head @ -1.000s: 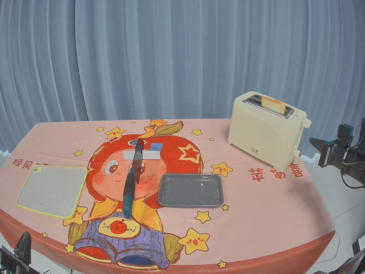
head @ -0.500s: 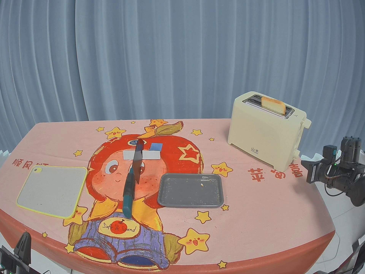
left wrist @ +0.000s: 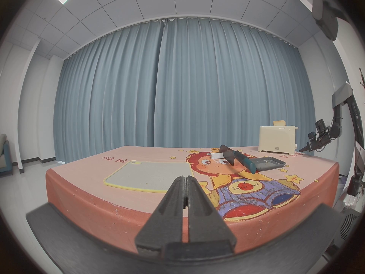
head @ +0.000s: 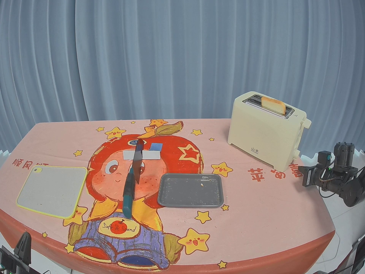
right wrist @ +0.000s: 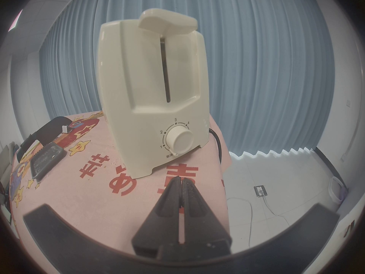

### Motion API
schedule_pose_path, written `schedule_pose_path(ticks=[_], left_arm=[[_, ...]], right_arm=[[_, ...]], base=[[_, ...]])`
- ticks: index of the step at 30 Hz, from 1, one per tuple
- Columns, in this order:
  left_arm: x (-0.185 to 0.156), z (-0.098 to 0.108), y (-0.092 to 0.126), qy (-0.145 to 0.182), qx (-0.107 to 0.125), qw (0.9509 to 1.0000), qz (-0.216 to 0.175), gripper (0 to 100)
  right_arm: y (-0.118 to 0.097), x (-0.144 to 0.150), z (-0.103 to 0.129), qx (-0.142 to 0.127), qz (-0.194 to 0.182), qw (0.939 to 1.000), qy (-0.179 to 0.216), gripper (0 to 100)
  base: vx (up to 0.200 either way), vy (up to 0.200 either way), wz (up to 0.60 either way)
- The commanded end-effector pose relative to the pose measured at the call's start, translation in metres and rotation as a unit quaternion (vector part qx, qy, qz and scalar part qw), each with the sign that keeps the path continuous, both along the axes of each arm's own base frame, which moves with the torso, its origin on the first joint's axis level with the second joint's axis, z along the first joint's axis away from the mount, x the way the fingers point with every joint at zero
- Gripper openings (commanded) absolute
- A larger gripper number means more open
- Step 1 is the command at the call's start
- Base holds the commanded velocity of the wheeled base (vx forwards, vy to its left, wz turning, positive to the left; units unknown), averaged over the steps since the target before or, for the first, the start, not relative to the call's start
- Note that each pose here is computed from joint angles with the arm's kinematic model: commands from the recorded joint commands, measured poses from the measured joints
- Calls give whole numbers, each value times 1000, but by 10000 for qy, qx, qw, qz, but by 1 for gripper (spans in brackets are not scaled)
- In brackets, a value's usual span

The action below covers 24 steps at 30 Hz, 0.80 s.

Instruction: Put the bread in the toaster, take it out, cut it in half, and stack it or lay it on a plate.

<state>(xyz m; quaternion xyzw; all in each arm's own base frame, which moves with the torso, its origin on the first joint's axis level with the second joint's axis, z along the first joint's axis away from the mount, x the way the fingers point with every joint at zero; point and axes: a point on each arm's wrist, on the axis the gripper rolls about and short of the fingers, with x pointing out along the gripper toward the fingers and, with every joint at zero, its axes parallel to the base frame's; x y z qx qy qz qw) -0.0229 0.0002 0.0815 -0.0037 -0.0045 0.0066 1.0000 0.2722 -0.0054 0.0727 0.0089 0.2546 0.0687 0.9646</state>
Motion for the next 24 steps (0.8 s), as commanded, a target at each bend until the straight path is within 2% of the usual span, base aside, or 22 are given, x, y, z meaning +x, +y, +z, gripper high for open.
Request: schedule_pose_path(ticks=[1, 6, 24], left_arm=[[0, -5, 0, 6, -1, 10000, 3, 0], [0, -5, 0, 6, -1, 10000, 3, 0], [0, -5, 0, 6, -1, 10000, 3, 0]], right_arm=[[0, 5, -4, 1, 11, 10000, 46, 0], [-1, 15, 2, 9, -12, 9999, -121, 0], [1, 24, 0, 15, 15, 9999, -150, 0]], base=[[0, 0, 0], [0, 0, 0], [0, 0, 0]])
